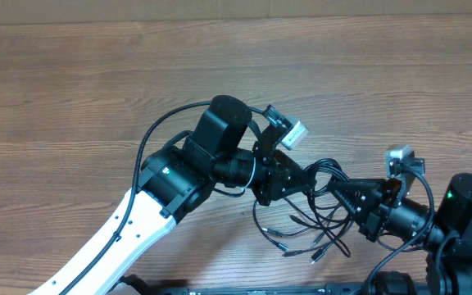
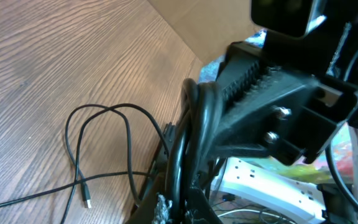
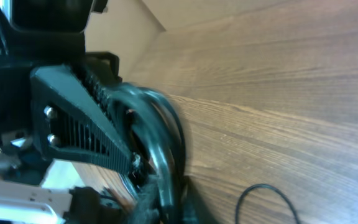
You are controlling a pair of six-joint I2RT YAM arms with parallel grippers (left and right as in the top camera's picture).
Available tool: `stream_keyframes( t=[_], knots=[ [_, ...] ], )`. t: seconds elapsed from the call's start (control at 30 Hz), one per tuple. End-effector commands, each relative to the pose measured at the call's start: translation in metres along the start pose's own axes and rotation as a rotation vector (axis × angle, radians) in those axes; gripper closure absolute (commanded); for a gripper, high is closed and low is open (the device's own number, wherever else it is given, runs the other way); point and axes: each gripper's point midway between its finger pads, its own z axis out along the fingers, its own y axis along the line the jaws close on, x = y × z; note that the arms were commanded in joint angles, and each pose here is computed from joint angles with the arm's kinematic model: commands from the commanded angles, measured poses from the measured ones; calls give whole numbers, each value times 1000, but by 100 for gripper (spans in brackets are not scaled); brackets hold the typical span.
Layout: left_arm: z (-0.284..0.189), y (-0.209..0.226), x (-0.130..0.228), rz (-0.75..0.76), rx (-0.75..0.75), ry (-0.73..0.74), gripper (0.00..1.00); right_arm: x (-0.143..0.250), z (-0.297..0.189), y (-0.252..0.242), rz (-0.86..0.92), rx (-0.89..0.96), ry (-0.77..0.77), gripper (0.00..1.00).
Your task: Untangle cables
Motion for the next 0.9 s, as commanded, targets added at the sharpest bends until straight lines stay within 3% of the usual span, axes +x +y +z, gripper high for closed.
stream_keyframes(
  t=[0.0, 0.07, 0.1, 0.2, 0.3, 0.47, 0.73, 0.77, 0.8, 0.83, 0.87],
  knots=[
    [1, 1, -1, 106, -14, 3, 96, 0, -1, 0, -4, 2, -2, 49],
    [1, 3, 5, 181, -21, 26, 96, 1, -1, -5, 5, 31, 1, 33],
    [1, 4, 9, 207, -24, 39, 96, 2, -1, -7, 1, 42, 2, 31],
    [-1, 10, 30, 338, -28, 118, 96, 12, -1, -9, -103, 46, 41, 32],
    [-3, 9, 46, 424, 0, 178, 96, 24, -2, -9, -193, 41, 84, 39],
    [-6, -15, 55, 556, 161, 177, 96, 37, -3, 11, -334, -90, 112, 40],
    [2, -31, 80, 708, 240, 242, 96, 40, -7, 34, -438, -235, 85, 41],
    [3, -31, 81, 712, 237, 246, 96, 41, -8, 38, -455, -259, 80, 45],
    [3, -32, 82, 715, 237, 249, 96, 43, -9, 41, -475, -279, 76, 67],
    [3, -31, 82, 713, 236, 249, 96, 43, -9, 42, -474, -280, 76, 77],
    [3, -30, 81, 714, 228, 251, 96, 43, -9, 42, -474, -281, 76, 81]
  ],
)
